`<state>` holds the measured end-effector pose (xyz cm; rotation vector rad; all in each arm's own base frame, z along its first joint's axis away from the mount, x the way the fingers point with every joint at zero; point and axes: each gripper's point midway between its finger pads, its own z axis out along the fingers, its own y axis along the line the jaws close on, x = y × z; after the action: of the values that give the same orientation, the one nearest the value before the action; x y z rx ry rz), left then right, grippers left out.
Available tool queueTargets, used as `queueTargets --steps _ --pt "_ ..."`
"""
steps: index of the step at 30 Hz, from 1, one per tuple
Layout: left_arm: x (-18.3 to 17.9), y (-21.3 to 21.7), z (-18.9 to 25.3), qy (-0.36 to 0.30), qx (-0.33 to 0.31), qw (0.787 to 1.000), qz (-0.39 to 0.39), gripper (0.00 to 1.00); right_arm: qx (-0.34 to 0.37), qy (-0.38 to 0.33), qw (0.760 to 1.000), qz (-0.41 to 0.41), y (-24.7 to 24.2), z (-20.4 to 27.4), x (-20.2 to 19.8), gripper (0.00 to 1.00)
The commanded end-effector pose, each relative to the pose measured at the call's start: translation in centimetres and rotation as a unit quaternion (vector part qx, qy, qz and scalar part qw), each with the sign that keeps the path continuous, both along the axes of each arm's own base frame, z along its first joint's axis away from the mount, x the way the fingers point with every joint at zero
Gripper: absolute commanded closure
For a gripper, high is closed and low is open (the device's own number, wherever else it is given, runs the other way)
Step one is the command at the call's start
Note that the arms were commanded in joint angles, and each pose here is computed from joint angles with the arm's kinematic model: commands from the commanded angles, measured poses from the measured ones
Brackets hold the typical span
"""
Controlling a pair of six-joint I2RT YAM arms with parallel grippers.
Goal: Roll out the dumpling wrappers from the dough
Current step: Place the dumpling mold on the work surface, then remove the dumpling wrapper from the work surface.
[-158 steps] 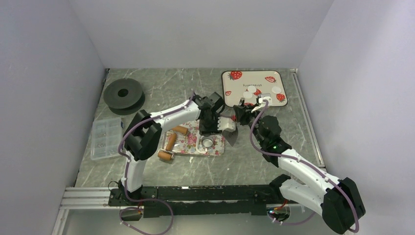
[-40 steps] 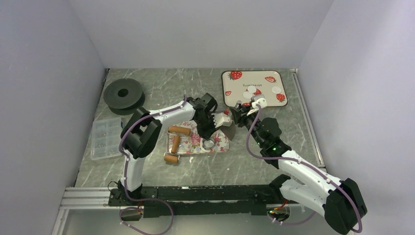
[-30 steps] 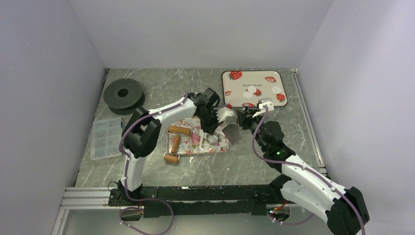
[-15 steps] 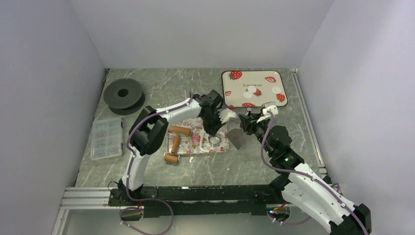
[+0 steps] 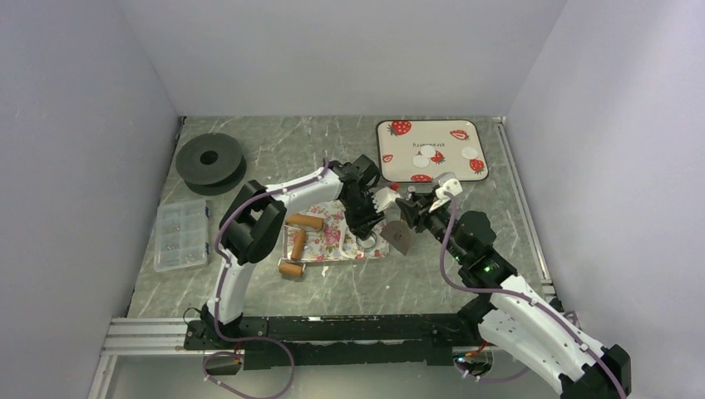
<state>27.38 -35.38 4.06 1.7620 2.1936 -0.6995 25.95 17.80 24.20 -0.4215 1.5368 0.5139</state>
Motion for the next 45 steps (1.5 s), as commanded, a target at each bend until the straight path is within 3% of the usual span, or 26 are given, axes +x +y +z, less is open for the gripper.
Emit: queueTargets --steps 1,7,27,32,38,45 --pt "0.0 -0.6 4.0 0.011 -0.052 0.999 0.003 0.58 0.006 -0.080 0.996 0.045 1.1 5.3 -0.9 1.00" --pt "0.9 0.4 5.3 0.016 -0.070 0.997 0.023 0.57 -0.008 -0.089 0.994 0.066 1.6 5.6 -1.2 1.00" --pt "-0.3 0.2 1.2 0.066 -0.033 0.997 0.031 0.62 -0.050 -0.121 0.982 0.139 3.7 5.9 -2.2 1.00" --pt "-0.2 0.1 1.1 0.062 -0.032 0.997 0.035 0.66 -0.072 -0.153 0.966 0.195 4.7 6.0 -3.9 1.00" --pt "-0.3 0.0 1.5 0.060 -0.033 0.997 0.032 0.82 -0.111 -0.196 0.944 0.241 6.0 5.8 -5.1 1.00" --pt "-0.5 -0.2 2.3 0.050 -0.038 0.998 0.023 0.84 -0.228 -0.254 0.891 0.298 10.6 3.6 -6.7 1.00"
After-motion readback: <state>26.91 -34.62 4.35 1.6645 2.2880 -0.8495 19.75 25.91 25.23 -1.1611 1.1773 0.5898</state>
